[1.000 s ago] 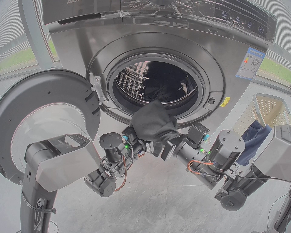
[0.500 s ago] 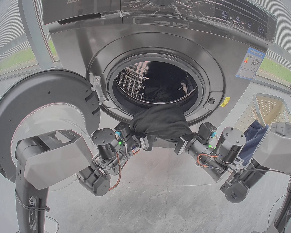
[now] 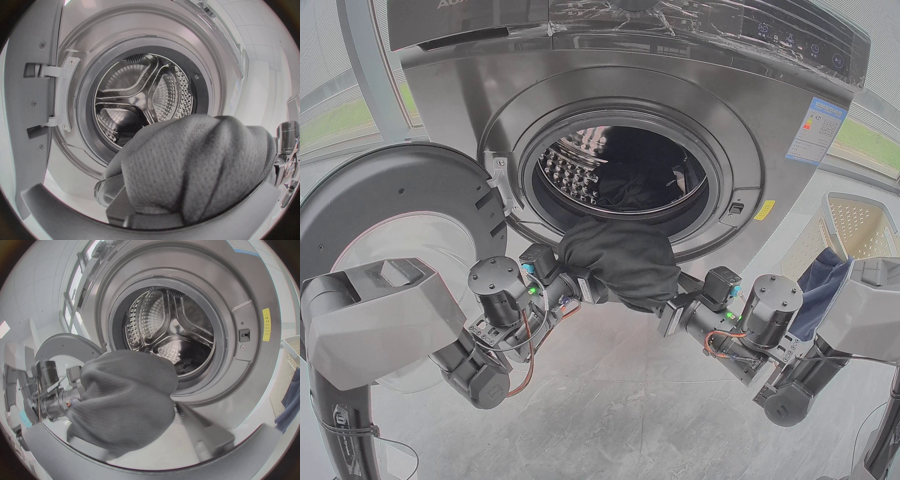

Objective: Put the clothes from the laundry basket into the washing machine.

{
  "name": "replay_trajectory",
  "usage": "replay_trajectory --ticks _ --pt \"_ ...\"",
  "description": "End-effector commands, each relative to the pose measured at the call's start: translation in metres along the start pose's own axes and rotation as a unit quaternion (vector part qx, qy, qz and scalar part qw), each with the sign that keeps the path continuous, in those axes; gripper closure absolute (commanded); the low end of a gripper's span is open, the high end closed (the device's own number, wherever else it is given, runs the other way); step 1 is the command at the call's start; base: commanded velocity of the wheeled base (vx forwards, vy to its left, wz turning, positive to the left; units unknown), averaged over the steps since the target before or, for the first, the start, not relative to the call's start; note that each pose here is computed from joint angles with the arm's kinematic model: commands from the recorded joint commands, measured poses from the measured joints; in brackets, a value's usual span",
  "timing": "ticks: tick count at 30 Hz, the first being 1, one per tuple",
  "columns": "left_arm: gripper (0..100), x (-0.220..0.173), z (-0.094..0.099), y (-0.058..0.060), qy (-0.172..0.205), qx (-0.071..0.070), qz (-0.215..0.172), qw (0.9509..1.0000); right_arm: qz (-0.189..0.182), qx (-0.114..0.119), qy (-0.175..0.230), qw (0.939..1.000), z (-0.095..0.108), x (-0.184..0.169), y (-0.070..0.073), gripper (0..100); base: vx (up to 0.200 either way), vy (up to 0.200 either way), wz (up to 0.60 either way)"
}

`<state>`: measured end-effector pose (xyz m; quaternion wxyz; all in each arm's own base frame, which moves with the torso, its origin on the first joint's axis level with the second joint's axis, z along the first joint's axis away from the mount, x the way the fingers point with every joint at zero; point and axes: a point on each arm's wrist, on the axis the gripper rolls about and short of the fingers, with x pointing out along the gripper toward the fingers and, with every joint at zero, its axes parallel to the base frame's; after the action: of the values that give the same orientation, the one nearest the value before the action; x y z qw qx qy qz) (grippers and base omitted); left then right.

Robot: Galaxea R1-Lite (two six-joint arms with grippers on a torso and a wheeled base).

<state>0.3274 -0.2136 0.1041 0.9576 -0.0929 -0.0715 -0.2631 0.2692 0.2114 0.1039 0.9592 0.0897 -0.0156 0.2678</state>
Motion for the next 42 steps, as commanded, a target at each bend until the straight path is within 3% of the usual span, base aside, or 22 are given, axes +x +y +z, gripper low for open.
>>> replay_trajectory --ticks 1,4,8,14,17,21,27,31,35,42 --pt "100 -0.033 0.027 -0.009 0.006 -0.008 -0.010 0.9999 0.037 -0.034 0.035 0.9981 0.006 -0.037 -0.004 0 0.000 0.000 0.00" --pt "100 -0.064 0.034 -0.022 0.032 -0.011 -0.029 0.9990 0.064 -0.060 0.063 0.9942 0.006 -0.063 -0.006 0 0.000 0.000 0.00" --pt "100 -0.106 0.035 -0.033 0.074 -0.009 -0.051 0.9959 0.058 -0.063 0.043 0.9954 0.021 -0.075 -0.009 0 0.000 0.000 0.00" --pt "100 -0.128 0.046 -0.035 0.074 -0.012 -0.059 0.9955 -0.016 -0.066 0.015 0.9976 0.036 -0.074 -0.042 0 0.000 0.000 0.00" --pt "100 -0.129 0.047 -0.033 0.073 -0.012 -0.058 0.9956 -0.048 -0.067 0.017 0.9964 0.036 -0.076 -0.047 0 0.000 0.000 0.00" --pt "100 -0.129 0.045 -0.032 0.077 -0.012 -0.058 0.9953 -0.058 -0.067 0.021 0.9958 0.033 -0.077 -0.043 0 0.000 0.000 0.00" --pt "100 -0.122 0.036 -0.029 0.089 -0.007 -0.047 0.9949 -0.042 -0.067 0.041 0.9961 0.024 -0.082 -0.035 0 0.000 0.000 0.00" --pt "100 -0.114 0.033 -0.025 0.085 -0.005 -0.034 0.9958 0.000 -0.061 0.048 0.9969 0.022 -0.087 -0.022 0 0.000 0.000 0.00" --pt "100 -0.104 0.033 -0.017 0.076 -0.004 -0.009 0.9971 0.050 -0.037 0.059 0.9963 0.018 -0.089 -0.008 0 0.000 0.000 0.00" --pt "100 -0.094 0.036 0.000 0.060 -0.002 0.021 0.9980 0.041 -0.038 0.071 0.9959 0.014 -0.093 -0.011 0 0.000 0.000 0.00"
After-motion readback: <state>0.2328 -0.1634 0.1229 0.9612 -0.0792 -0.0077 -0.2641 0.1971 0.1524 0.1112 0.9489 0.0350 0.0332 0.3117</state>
